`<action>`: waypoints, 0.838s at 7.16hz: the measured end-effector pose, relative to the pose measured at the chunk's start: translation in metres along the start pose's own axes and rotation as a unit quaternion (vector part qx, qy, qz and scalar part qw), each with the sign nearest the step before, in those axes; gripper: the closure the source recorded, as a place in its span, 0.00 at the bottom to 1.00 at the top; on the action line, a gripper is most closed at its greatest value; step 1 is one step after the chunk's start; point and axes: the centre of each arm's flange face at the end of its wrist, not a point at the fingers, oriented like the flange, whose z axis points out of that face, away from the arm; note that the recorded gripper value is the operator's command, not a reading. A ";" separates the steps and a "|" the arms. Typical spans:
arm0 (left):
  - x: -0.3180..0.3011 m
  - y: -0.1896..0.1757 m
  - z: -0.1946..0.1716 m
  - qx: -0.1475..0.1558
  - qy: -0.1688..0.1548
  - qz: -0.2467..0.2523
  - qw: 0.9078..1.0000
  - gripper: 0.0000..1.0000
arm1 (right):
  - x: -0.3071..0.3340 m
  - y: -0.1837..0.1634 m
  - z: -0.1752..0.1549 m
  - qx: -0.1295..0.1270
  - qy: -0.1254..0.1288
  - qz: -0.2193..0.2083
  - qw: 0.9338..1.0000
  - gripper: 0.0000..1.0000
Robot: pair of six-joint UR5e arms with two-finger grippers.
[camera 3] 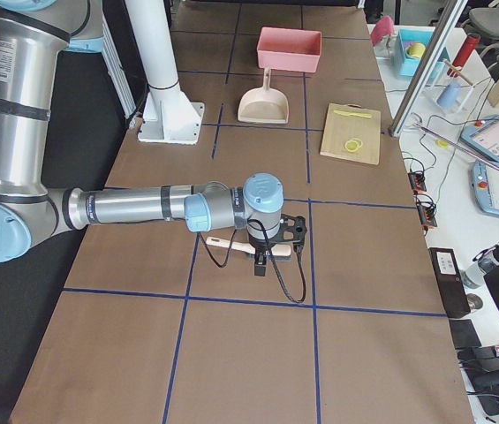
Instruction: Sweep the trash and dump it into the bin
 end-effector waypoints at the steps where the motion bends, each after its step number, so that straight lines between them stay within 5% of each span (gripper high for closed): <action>1: 0.007 -0.007 -0.001 0.001 -0.001 0.000 1.000 0.00 | 0.002 -0.003 0.002 -0.001 0.000 0.000 1.000 0.00; 6: 0.031 -0.015 0.019 -0.021 -0.013 0.025 0.999 0.00 | 0.018 -0.003 -0.015 0.017 -0.007 0.017 1.000 0.00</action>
